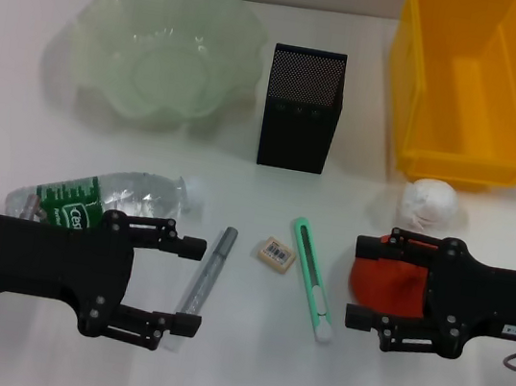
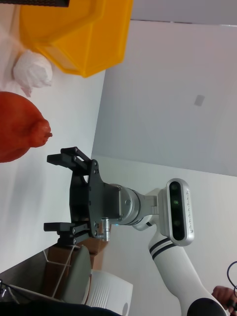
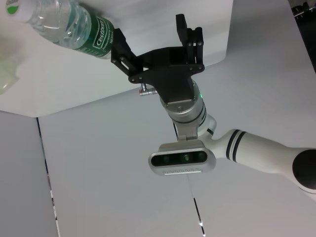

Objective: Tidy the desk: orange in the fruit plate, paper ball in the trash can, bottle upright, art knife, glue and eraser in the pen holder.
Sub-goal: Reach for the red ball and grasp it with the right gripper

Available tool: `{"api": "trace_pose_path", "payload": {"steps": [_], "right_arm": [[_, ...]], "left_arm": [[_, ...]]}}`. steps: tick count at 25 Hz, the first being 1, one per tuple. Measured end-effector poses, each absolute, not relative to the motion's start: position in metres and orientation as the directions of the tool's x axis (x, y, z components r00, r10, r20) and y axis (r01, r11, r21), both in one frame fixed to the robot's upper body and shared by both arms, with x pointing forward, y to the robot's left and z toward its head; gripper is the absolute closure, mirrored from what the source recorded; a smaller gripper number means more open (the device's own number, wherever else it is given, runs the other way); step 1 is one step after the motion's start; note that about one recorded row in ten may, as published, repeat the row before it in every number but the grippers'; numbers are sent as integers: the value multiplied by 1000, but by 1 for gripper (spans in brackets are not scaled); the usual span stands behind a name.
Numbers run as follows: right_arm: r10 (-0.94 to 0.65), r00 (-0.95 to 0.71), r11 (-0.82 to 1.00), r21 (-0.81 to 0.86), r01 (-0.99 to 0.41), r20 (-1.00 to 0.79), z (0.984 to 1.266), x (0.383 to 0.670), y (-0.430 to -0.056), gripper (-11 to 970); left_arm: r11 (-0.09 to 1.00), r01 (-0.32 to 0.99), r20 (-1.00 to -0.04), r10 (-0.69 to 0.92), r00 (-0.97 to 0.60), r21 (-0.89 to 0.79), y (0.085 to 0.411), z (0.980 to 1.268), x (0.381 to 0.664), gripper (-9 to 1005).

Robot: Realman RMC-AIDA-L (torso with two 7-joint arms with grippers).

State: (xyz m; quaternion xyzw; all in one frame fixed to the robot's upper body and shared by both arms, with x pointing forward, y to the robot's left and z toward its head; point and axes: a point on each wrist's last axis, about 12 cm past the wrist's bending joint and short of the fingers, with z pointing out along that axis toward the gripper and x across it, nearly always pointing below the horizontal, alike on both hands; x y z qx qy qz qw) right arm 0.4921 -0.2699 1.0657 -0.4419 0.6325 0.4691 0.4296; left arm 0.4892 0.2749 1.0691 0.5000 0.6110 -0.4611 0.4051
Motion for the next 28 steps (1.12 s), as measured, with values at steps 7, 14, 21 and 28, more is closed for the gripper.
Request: {"api": "trace_pose_path", "payload": {"steps": [7, 14, 21, 28], "right_arm": [[-157, -238, 169, 212, -963, -958, 1066, 493, -270, 143], [-158, -236, 168, 210, -963, -959, 1067, 493, -270, 143], [-159, -237, 168, 211, -963, -958, 1067, 493, -270, 144], [-149, -236, 153, 213, -965, -960, 1071, 493, -273, 145]], "left_arm": [[75, 984, -956, 238, -173, -159, 275, 1069, 489, 196], [75, 985, -956, 238, -172, -158, 275, 1069, 489, 198], [75, 985, -956, 238, -172, -158, 275, 1069, 490, 201], [77, 984, -956, 238, -172, -159, 275, 1069, 490, 203]]}}
